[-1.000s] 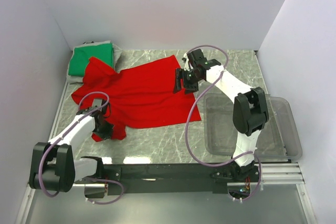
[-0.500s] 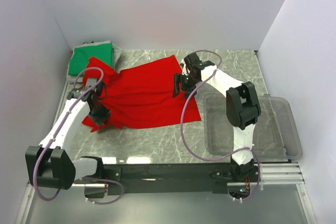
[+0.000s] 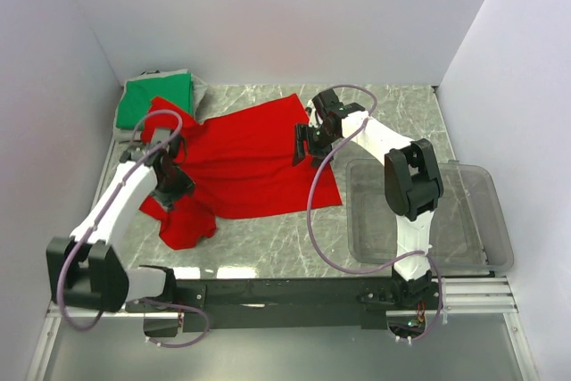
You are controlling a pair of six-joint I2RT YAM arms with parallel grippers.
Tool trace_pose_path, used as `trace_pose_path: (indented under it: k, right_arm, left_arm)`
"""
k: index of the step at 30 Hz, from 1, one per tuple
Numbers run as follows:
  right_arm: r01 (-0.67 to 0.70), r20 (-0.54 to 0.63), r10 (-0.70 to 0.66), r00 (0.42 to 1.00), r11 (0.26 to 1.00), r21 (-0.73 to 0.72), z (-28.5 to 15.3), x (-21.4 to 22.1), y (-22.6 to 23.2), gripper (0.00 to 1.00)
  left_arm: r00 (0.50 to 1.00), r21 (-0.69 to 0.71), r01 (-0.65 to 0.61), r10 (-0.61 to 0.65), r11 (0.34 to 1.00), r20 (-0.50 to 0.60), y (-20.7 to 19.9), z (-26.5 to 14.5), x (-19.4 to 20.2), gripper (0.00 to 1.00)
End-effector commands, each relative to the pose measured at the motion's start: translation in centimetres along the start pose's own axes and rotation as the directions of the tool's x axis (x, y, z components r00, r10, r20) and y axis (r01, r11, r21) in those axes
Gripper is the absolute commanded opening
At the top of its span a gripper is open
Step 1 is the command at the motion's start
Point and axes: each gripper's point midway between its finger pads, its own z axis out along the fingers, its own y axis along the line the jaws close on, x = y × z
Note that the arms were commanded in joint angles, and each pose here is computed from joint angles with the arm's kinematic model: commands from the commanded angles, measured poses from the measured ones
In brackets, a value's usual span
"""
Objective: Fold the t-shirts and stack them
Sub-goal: Fold the tshirt
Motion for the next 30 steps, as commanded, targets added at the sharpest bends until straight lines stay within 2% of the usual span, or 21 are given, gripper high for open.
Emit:
trace_pose_path:
  k: [1,4,6,10,16,19,22,25,28,29,30]
  right_arm:
    - [0.004,0.022,-0.003,1.0,1.0,-0.029,-0.7,-0.8,0.7,0.71]
    - [0.0,0.015,0.0,1.0,0.999,-0.039,-0.6,-0.7,0.7,0.71]
    - [0.003,0.011,-0.002,1.0,0.999,-0.046,-0.5,-0.6,0.8,0.71]
    - [-0.001,0.004,0.001,1.0,0.998,-0.06,-0.4,-0.4,1.0,0.71]
    - [0.004,0.002,-0.003,1.0,0.998,-0.064,-0.5,-0.4,1.1,0.71]
    - [0.007,0.006,-0.006,1.0,0.998,-0.065,-0.7,-0.5,1.2,0.71]
    - [0.008,0.005,-0.008,1.0,0.998,-0.061,-0.6,-0.4,1.0,0.71]
    - [0.013,0.002,-0.013,1.0,0.998,-0.055,-0.7,-0.3,0.9,0.7]
    - [0.014,0.006,-0.014,1.0,0.999,-0.044,-0.9,-0.2,0.7,0.7]
    - [0.016,0.008,-0.016,1.0,0.999,-0.042,-0.9,-0.3,0.7,0.7]
    - [0.016,0.007,-0.015,1.0,0.999,-0.033,-0.9,-0.2,0.5,0.7]
  left_arm:
    - [0.995,0.101,0.022,-0.012,0.995,-0.099,-0.6,-1.2,4.0,0.55]
    - [0.977,0.043,0.02,-0.01,0.999,-0.214,1.2,-0.3,8.5,0.55]
    - [0.973,0.005,0.015,-0.014,1.0,-0.231,2.2,0.0,9.9,0.56]
    - [0.978,-0.04,0.05,-0.057,0.998,-0.201,2.8,0.1,9.6,0.58]
    - [0.979,-0.095,0.027,-0.046,0.995,-0.199,3.4,2.5,10.1,0.68]
    - [0.987,-0.111,0.016,-0.034,0.994,-0.16,3.1,3.5,9.2,0.67]
    - [0.991,-0.117,0.001,-0.016,0.993,-0.132,2.4,4.5,8.4,0.61]
    - [0.994,-0.137,-0.036,0.021,0.99,-0.111,1.9,5.5,7.6,0.5]
    - [0.993,-0.153,-0.082,0.067,0.985,-0.099,1.2,6.1,6.8,0.33]
    - [0.992,-0.154,-0.092,0.078,0.984,-0.096,1.0,6.1,6.6,0.19]
    - [0.99,-0.166,-0.109,0.093,0.98,-0.101,0.9,6.4,6.5,0.13]
